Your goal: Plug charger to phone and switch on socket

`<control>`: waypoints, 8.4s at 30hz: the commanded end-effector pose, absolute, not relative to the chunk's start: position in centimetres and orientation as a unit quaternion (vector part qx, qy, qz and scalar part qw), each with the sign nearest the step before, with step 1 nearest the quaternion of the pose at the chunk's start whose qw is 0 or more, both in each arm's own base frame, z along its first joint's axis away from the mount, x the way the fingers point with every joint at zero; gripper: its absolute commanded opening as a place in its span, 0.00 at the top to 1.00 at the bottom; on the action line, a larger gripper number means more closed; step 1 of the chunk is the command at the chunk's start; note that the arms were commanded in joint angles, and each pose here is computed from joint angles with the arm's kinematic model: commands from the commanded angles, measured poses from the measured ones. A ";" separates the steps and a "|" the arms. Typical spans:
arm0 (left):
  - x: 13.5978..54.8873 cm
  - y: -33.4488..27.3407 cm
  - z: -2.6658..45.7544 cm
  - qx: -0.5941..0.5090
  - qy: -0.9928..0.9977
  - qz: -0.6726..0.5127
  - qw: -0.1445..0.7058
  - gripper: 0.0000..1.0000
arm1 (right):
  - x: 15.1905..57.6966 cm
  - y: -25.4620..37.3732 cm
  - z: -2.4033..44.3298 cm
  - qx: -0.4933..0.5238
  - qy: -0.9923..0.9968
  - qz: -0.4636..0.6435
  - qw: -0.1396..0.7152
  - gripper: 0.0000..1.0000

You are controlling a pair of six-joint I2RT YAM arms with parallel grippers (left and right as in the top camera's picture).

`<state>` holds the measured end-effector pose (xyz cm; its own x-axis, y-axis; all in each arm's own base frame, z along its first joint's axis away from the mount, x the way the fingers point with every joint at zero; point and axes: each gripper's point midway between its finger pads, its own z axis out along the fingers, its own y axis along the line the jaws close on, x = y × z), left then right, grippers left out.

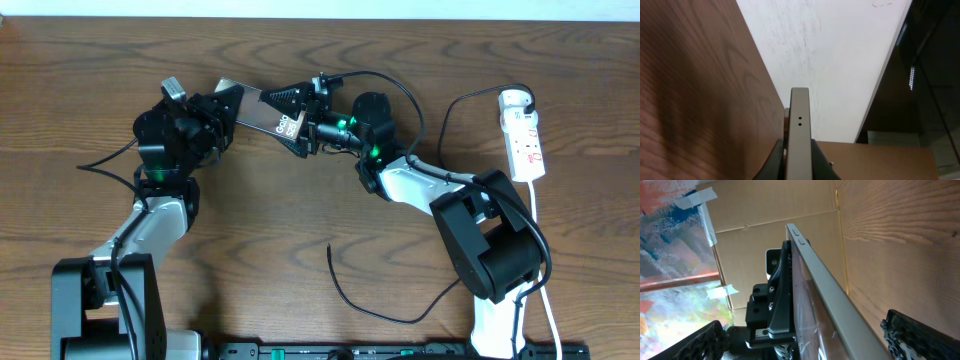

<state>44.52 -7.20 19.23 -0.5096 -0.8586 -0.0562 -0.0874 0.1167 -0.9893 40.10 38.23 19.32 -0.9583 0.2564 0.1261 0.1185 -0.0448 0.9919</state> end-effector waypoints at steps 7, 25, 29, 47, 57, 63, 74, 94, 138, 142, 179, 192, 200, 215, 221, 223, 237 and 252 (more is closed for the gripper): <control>44.7 -2.7 20.5 -0.360 0.651 -0.558 0.369 0.93 | 40.9 37.7 20.1 0.091 0.693 0.706 0.115 0.01; 37.2 5.1 23.5 -0.258 0.657 -0.643 0.297 0.93 | 42.0 35.9 16.4 -0.026 0.803 0.585 0.114 0.01; 36.5 4.5 23.5 -0.236 0.666 -0.650 0.282 0.93 | 42.7 34.1 15.1 -0.022 0.879 0.461 0.121 0.01; 34.9 5.4 24.6 -0.177 0.682 -0.636 0.316 0.93 | 30.0 28.3 7.1 -0.005 0.999 0.033 0.018 0.04; 33.5 11.2 24.6 -0.237 0.663 -0.608 0.366 0.93 | 20.9 27.8 3.2 -0.002 0.997 -0.055 -0.057 0.20; 33.2 12.0 24.6 -0.244 0.661 -0.604 0.372 0.92 | 18.9 28.0 2.8 -0.018 0.995 -0.070 -0.066 0.24; 33.2 12.0 24.6 -0.244 0.660 -0.604 0.373 0.93 | 17.3 27.0 1.1 -0.015 0.992 -0.078 -0.094 0.44; 33.2 12.0 24.6 -0.244 0.661 -0.604 0.373 0.93 | 17.4 27.5 0.7 -0.036 0.993 -0.059 -0.095 0.70; 33.2 12.0 24.6 -0.244 0.661 -0.604 0.373 0.93 | 18.1 28.1 -1.0 -0.063 0.991 -0.034 -0.111 0.84; 33.2 12.0 24.6 -0.244 0.661 -0.604 0.373 0.93 | 18.0 28.0 -1.2 -0.059 0.991 -0.033 -0.119 0.89; 33.5 11.2 24.6 -0.231 0.665 -0.605 0.371 0.93 | 31.9 33.2 20.4 -0.393 0.697 0.595 0.076 0.99; 35.2 2.5 24.6 -0.090 0.698 -0.622 0.343 0.93 | 22.2 36.4 14.7 -0.463 0.642 0.611 -0.005 0.99; 35.3 -1.3 24.6 -0.023 0.704 -0.627 0.334 0.93 | 21.3 37.5 15.2 -0.475 0.617 0.628 0.002 0.99; 35.1 -3.8 24.6 0.018 0.704 -0.630 0.327 0.93 | 21.8 37.9 17.0 -0.467 0.580 0.666 0.026 0.99; 35.1 -3.8 24.6 0.013 0.704 -0.633 0.322 0.93 | 21.9 37.9 17.0 -0.469 0.578 0.667 0.028 0.99; 35.1 -4.1 24.6 0.014 0.704 -0.635 0.318 0.93 | 21.9 37.9 17.0 -0.469 0.578 0.668 0.029 0.99; 34.9 -5.4 24.7 0.034 0.703 -0.638 0.313 0.93 | 22.1 38.1 16.6 -0.492 0.568 0.658 0.053 0.99; 35.0 -4.2 24.8 0.017 0.703 -0.634 0.320 0.93 | 22.0 38.0 16.1 -0.494 0.573 0.652 0.049 0.99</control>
